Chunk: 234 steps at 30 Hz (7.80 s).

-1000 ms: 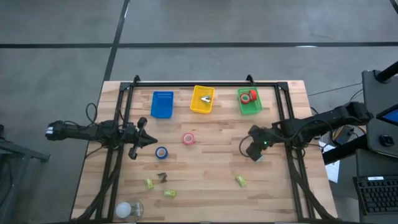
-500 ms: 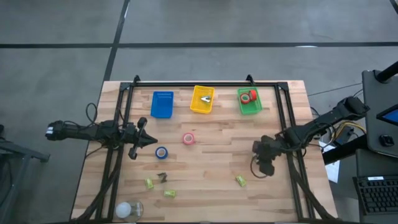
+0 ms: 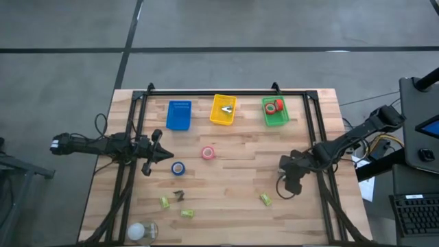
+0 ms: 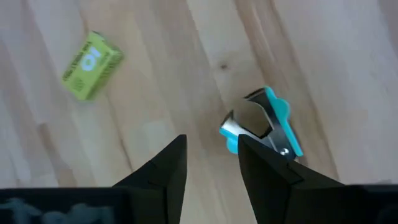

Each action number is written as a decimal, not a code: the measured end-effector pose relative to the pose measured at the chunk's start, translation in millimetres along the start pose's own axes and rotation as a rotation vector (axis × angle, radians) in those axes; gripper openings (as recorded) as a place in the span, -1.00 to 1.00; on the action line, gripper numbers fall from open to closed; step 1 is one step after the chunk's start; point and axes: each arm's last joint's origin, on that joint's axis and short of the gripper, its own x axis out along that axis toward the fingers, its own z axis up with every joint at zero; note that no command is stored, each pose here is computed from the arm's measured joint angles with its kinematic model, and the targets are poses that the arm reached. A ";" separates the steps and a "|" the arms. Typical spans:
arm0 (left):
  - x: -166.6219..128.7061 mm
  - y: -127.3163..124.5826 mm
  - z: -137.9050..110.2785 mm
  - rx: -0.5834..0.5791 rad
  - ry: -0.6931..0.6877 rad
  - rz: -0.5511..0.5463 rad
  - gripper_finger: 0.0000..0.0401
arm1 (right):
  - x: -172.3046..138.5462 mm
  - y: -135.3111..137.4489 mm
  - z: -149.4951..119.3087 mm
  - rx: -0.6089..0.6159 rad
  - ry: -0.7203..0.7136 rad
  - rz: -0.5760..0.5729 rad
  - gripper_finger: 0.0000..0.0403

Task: Pick and place Stapler, Stapler remover, tape
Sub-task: Put the light blue staple remover into the yellow bin, then put the pink tape into the green bin

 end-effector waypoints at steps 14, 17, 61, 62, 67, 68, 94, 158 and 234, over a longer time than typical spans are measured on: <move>0.0 0.0 -0.1 0.000 0.001 0.000 -0.95 | 27.6 0.2 -0.1 -0.010 0.114 -0.134 -0.37; 0.0 0.0 0.0 0.000 0.000 0.000 -0.95 | 27.3 1.9 1.6 -0.040 0.112 -0.138 -0.36; 0.0 0.0 0.0 0.000 0.000 -0.001 -0.95 | 22.8 30.7 30.4 -0.210 -0.009 -0.161 -0.96; 0.0 0.0 0.0 0.000 0.000 0.000 -0.95 | 21.3 32.2 32.2 -0.220 -0.025 -0.165 -0.96; 0.0 0.0 0.0 0.000 0.000 0.000 -0.95 | 13.5 38.5 41.7 -0.269 -0.121 -0.213 -0.96; 0.0 0.0 0.0 0.000 0.000 0.000 -0.95 | 11.9 39.4 43.8 -0.281 -0.143 -0.228 -0.96; 0.0 0.0 -0.1 0.000 0.001 0.000 -0.95 | -47.4 -24.0 199.1 -0.373 -0.692 -0.304 -0.96; 0.4 0.1 -0.6 0.000 0.007 0.001 -0.95 | -14.5 -130.0 311.2 -0.111 -0.348 -0.170 -0.34; 0.7 0.8 -4.8 -0.003 0.051 0.008 -0.95 | 30.6 35.5 77.4 -0.062 -0.308 0.343 -0.56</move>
